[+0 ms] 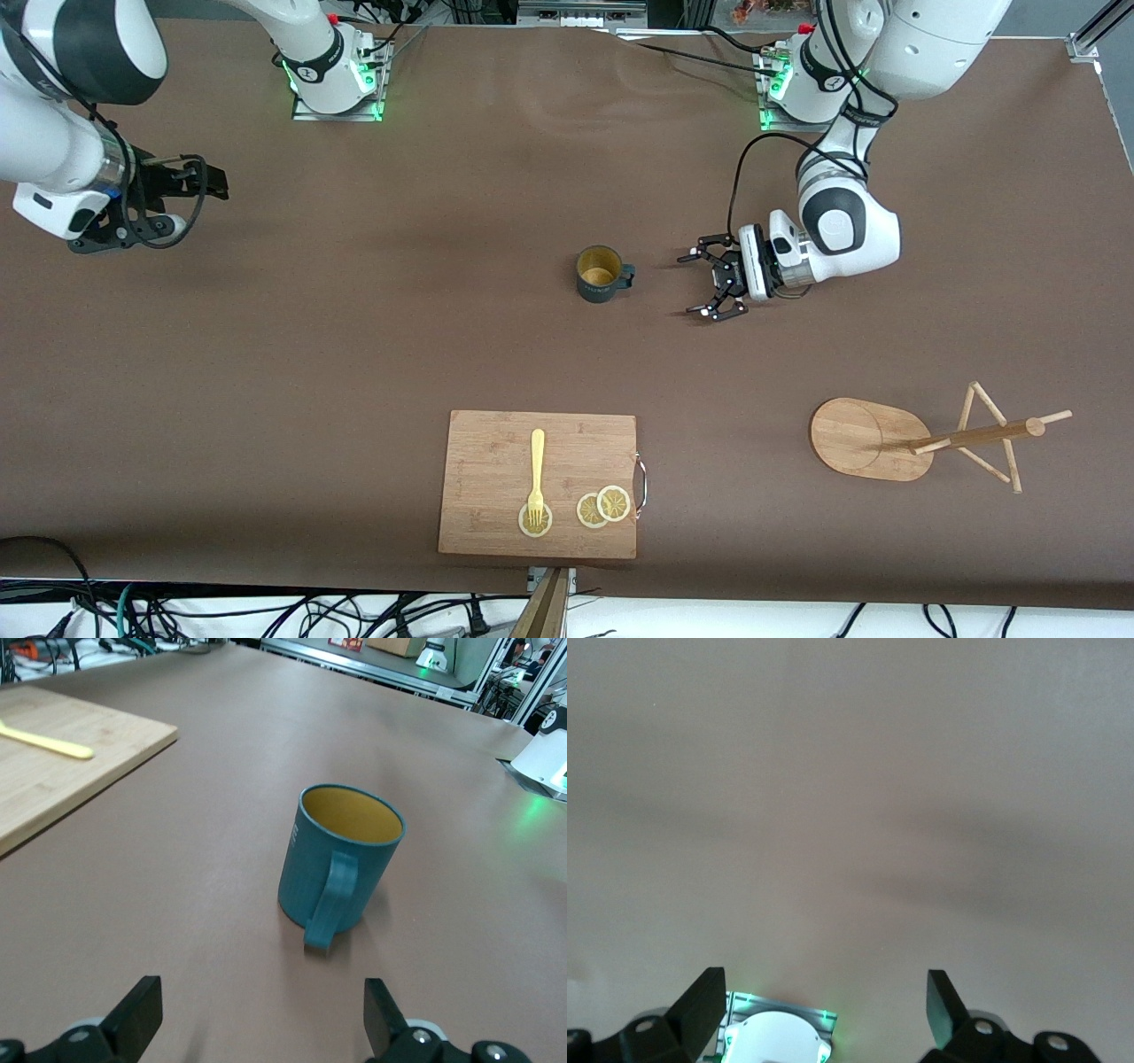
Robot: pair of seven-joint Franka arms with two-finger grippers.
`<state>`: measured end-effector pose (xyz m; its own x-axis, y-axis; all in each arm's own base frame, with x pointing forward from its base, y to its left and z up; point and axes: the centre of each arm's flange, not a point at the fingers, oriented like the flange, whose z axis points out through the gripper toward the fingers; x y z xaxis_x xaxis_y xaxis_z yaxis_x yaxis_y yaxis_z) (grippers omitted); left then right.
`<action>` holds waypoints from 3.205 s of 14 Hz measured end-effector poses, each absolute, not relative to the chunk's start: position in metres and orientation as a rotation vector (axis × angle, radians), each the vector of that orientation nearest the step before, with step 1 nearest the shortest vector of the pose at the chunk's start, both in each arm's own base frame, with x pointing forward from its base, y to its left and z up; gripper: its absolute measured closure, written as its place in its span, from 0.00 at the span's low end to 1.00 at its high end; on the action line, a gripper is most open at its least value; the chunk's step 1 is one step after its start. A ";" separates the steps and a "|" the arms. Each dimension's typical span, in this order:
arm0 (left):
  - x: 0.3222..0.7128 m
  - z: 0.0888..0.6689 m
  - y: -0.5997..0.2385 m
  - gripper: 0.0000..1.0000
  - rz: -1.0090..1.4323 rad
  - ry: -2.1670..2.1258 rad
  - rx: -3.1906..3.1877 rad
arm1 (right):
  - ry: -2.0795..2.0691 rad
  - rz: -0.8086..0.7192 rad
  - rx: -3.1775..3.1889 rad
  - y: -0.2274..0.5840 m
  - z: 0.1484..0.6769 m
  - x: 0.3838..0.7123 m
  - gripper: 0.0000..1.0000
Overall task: Pass cup and hang on rack
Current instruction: 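Grasp the teal mug handle with the left gripper, then lift the mug by its handle and carry it toward the wooden rack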
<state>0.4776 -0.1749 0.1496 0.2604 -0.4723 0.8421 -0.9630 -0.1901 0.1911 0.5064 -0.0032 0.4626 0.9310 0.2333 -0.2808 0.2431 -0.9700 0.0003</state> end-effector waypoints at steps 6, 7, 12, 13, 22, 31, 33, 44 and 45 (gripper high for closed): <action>0.454 0.120 -0.213 0.00 0.934 -1.316 1.736 | 0.289 -0.286 3.052 -0.017 0.440 0.527 0.00; 0.452 0.118 -0.215 0.00 0.937 -1.320 1.733 | 0.254 -0.260 3.056 -0.018 0.438 0.531 0.00; 0.444 0.111 -0.228 0.00 0.973 -1.330 1.719 | 0.069 -0.179 3.099 -0.004 0.511 0.554 0.00; 0.440 0.107 -0.234 0.00 0.978 -1.333 1.715 | 0.062 -0.141 3.104 -0.005 0.533 0.556 0.00; 0.446 0.107 -0.256 0.00 0.994 -1.352 1.679 | -0.099 -0.102 3.142 -0.054 0.589 0.537 0.00; 0.442 0.105 -0.260 0.55 0.984 -1.358 1.674 | -0.039 -0.027 3.148 -0.031 0.634 0.529 0.00; 0.442 0.105 -0.259 0.76 0.984 -1.357 1.676 | -0.041 -0.032 3.153 -0.032 0.614 0.546 0.00; 0.491 0.156 -0.198 0.79 0.937 -1.253 1.779 | -0.010 0.030 3.143 -0.021 0.611 0.555 0.00; 0.498 0.173 -0.186 0.79 0.896 -1.253 1.795 | -0.010 0.023 3.143 -0.021 0.609 0.555 0.00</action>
